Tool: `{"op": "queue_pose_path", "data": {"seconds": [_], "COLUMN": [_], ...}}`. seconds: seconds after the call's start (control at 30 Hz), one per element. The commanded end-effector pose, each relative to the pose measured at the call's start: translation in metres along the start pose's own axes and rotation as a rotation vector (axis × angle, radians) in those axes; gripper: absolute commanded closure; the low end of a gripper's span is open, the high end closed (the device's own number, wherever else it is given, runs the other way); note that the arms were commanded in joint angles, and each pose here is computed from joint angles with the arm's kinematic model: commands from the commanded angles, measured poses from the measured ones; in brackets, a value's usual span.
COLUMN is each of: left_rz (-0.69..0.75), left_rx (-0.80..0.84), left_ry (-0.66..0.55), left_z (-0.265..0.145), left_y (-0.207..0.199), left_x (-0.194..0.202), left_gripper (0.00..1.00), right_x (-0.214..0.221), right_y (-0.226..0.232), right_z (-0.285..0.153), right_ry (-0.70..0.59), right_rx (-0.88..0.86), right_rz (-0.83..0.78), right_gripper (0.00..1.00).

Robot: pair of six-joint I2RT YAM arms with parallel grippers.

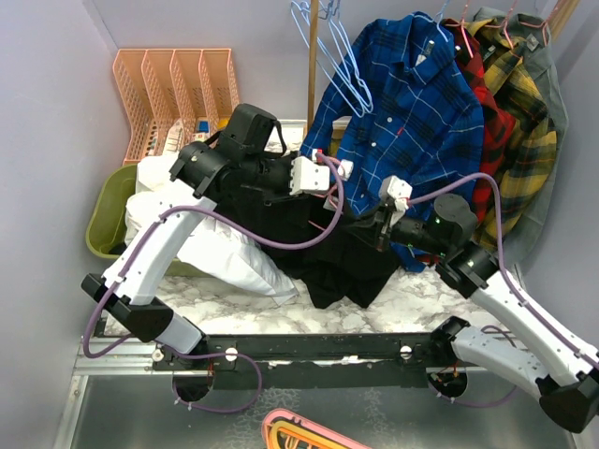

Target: Place the shirt on the hanger

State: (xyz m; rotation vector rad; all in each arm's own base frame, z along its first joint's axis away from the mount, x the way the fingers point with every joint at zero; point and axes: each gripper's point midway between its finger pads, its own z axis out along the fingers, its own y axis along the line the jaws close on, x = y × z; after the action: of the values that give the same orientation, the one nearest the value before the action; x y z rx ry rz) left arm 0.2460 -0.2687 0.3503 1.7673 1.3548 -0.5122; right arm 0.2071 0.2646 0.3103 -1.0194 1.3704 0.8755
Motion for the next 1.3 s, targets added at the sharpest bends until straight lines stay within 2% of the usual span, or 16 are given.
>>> {"op": "queue_pose_path", "data": {"seconds": [0.0, 0.13, 0.27, 0.3, 0.33, 0.37, 0.4, 0.53, 0.6, 0.7, 0.8, 0.97, 1.07, 1.13, 1.27], "left_rz": [0.003, -0.019, -0.058, -0.074, -0.094, -0.114, -0.14, -0.174, -0.17, -0.204, -0.291, -0.47, -0.529, -0.569, -0.608], "left_rx": [-0.186, -0.238, -0.248, -0.239, -0.229, -0.212, -0.193, -0.08, -0.077, -0.207, -0.279, -0.331, -0.408, -0.438, -0.427], "left_ry": [0.117, 0.19, 0.183, 0.163, 0.143, 0.111, 0.072, -0.101, -0.139, -0.146, -0.187, -0.259, -0.265, -0.274, -0.286], "left_z": [-0.018, -0.024, -0.024, -0.023, -0.023, -0.022, -0.023, -0.034, -0.045, -0.061, -0.073, -0.091, -0.111, -0.122, -0.134], "left_y": [0.03, 0.035, 0.034, 0.032, 0.03, 0.027, 0.024, 0.005, 0.003, 0.025, 0.043, 0.063, 0.071, 0.072, 0.061], "left_x": [0.022, 0.042, 0.044, 0.041, 0.036, 0.029, 0.019, -0.03, -0.045, -0.055, -0.052, -0.031, -0.019, -0.012, 0.003], "left_gripper": [0.71, 0.71, 0.7, 0.53, 0.47, 0.13, 0.02, 0.01, 0.01, 0.01, 0.01, 0.01, 0.01, 0.01, 0.01], "right_x": [0.019, 0.022, 0.023, 0.024, 0.024, 0.023, 0.021, 0.026, 0.031, 0.055, 0.071, 0.038, 0.024, 0.003, -0.037], "right_y": [-0.006, -0.013, -0.025, -0.027, -0.028, -0.029, -0.031, -0.042, -0.053, -0.073, -0.094, -0.145, -0.188, -0.214, -0.252], "right_z": [-0.024, -0.043, -0.055, -0.057, -0.058, -0.059, -0.06, -0.065, -0.067, -0.072, -0.075, -0.079, -0.095, -0.105, -0.107], "right_ry": [0.02, 0.01, 0.047, 0.051, 0.047, 0.035, 0.018, 0.033, 0.054, 0.139, 0.196, 0.198, 0.183, 0.148, 0.131], "right_rx": [0.154, 0.267, 0.39, 0.41, 0.426, 0.44, 0.453, 0.552, 0.631, 0.797, 0.925, 1.054, 1.086, 1.118, 1.126], "right_rz": [0.079, 0.127, 0.24, 0.259, 0.277, 0.292, 0.308, 0.398, 0.462, 0.564, 0.554, 0.435, 0.418, 0.352, 0.264], "right_gripper": [0.99, 0.99, 0.99, 0.99, 0.99, 0.99, 0.99, 0.99, 0.99, 0.99, 0.99, 0.99, 0.99, 0.99, 0.99]}}
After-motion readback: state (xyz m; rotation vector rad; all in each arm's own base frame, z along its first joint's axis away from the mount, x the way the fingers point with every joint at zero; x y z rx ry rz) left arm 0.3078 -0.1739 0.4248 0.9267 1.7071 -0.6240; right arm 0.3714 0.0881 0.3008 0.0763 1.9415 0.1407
